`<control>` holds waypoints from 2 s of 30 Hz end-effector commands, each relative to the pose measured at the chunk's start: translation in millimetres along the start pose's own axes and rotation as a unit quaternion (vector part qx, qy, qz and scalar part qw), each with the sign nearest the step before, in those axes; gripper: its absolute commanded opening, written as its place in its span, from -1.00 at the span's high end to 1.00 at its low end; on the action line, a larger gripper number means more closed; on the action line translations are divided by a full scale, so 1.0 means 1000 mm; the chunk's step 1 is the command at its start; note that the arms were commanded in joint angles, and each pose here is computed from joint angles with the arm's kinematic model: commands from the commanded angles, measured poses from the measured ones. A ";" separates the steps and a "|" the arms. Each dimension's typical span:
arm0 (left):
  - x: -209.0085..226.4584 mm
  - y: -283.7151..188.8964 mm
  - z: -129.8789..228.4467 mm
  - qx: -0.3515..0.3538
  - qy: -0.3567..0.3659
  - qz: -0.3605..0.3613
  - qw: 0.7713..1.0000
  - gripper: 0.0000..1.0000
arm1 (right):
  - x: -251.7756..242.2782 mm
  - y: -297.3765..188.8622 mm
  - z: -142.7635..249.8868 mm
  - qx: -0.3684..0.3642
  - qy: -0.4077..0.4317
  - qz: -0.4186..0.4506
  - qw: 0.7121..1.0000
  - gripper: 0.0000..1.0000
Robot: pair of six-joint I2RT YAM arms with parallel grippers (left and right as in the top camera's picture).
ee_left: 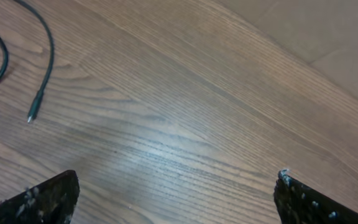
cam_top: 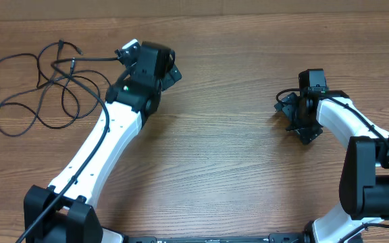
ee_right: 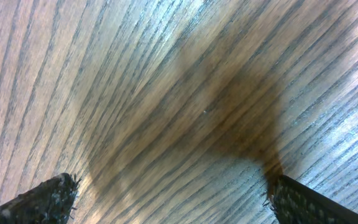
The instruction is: Untangle cables
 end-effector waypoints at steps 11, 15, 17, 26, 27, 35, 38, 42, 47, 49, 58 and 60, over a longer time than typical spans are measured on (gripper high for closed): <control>0.023 0.004 0.029 -0.075 -0.013 0.059 0.995 -0.99 | -0.014 0.021 0.008 0.025 0.003 0.026 0.999 -1.00; 0.029 0.008 0.039 -0.095 -0.026 0.080 0.992 -0.99 | -0.014 0.021 0.008 0.025 0.003 0.026 0.999 -1.00; 0.032 0.007 0.043 -0.109 -0.033 0.091 0.989 -0.99 | -0.014 0.021 0.008 0.025 0.003 0.026 0.999 -1.00; 0.054 0.003 0.058 -0.156 -0.051 0.099 0.981 -0.99 | -0.014 0.021 0.008 0.025 0.003 0.026 0.999 -1.00; 0.058 0.003 0.061 -0.160 -0.052 0.097 0.981 -1.00 | -0.014 0.021 0.008 0.025 0.003 0.026 0.999 -1.00; 0.093 -0.004 0.087 -0.187 -0.066 0.083 0.977 -0.99 | -0.014 0.021 0.008 0.025 0.003 0.026 0.999 -1.00; 0.110 -0.006 0.098 -0.189 -0.071 0.073 0.977 -1.00 | -0.014 0.021 0.008 0.025 0.003 0.026 0.999 -1.00; 0.134 -0.009 0.112 -0.194 -0.080 0.060 0.976 -0.98 | -0.014 0.021 0.008 0.025 0.003 0.026 0.999 -1.00; 0.154 -0.015 0.130 -0.215 -0.091 0.069 0.970 -1.00 | -0.014 0.021 0.008 0.025 0.003 0.026 0.999 -1.00; 0.159 -0.018 0.136 -0.226 -0.096 0.075 0.967 -0.99 | -0.014 0.021 0.008 0.025 0.003 0.026 0.999 -1.00; 0.167 -0.031 0.139 -0.238 -0.086 0.076 0.965 -0.99 | -0.014 0.021 0.008 0.025 0.003 0.026 0.999 -1.00; 0.173 -0.034 0.140 -0.240 -0.088 0.059 0.965 -0.99 | -0.014 0.021 0.008 0.025 0.003 0.026 0.999 -1.00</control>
Point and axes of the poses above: each gripper's point midway between its finger pads, its own y axis out along the fingers, its own x axis along the line the jaws close on, z = x × y, the point moved 7 cm from there along -y, back along the fingers, and after that the axes turned 7 degrees about y, right-handed, at the moved point
